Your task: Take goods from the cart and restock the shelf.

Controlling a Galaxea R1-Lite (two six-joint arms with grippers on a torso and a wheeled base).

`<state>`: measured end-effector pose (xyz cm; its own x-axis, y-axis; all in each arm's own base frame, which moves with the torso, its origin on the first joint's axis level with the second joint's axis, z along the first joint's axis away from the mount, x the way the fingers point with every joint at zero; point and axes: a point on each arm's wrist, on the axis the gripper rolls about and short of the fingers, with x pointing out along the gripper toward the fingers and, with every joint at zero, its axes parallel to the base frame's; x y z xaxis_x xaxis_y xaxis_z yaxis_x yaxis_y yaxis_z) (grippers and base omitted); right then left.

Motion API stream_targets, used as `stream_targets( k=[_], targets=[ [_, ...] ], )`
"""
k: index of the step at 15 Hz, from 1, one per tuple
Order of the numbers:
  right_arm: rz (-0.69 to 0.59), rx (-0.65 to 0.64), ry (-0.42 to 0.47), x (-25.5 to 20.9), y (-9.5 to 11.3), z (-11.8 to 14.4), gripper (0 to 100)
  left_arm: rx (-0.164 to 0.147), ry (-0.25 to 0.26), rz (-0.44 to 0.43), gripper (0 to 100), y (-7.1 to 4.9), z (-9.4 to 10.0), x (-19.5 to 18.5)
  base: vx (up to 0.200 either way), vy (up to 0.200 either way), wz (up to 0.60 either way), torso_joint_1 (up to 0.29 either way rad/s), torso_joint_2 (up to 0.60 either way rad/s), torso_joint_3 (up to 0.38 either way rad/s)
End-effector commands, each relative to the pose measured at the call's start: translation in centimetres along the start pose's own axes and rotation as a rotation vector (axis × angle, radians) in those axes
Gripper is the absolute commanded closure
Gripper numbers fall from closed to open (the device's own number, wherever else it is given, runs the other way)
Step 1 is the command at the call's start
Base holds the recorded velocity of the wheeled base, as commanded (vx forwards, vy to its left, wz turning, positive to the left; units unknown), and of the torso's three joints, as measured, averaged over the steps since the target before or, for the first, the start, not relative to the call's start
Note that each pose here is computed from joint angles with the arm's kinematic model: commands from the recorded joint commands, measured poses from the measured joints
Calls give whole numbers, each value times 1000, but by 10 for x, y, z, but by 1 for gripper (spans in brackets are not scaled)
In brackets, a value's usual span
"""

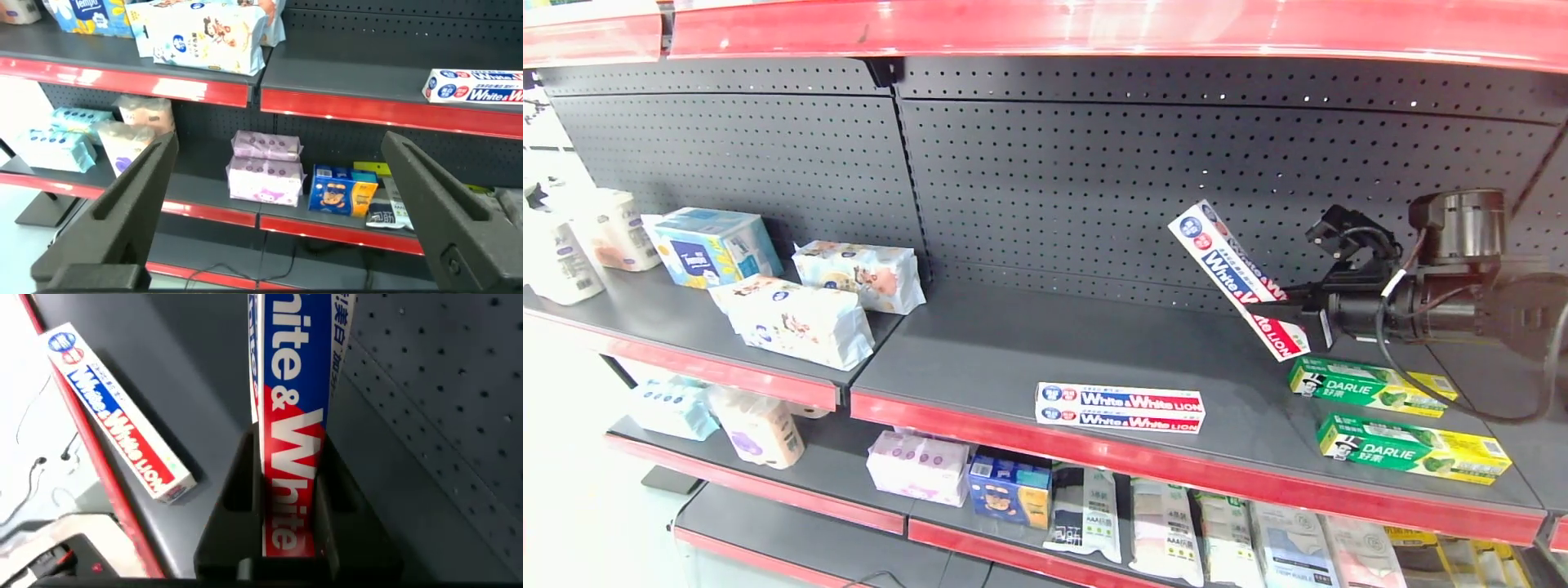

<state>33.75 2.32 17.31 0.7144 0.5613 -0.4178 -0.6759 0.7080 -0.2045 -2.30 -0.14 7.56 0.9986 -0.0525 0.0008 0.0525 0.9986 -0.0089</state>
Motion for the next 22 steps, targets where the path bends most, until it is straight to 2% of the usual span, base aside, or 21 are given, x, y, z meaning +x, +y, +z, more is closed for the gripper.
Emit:
stream_targets(
  k=[1,9,17,22],
  targets=[
    [45,-13,10,17,-3,-9,100,0,1,0,0,0,0,0,0,0,0,0,0,0],
    [140,-43,24,60,9,-14,100,0,1,0,0,0,0,0,0,0,0,0,0,0],
    [155,-14,28,84,8,-24,100,0,1,0,0,0,0,0,0,0,0,0,0,0],
    [180,-7,28,96,16,-26,100,0,1,0,0,0,0,0,0,0,0,0,0,0]
  ],
)
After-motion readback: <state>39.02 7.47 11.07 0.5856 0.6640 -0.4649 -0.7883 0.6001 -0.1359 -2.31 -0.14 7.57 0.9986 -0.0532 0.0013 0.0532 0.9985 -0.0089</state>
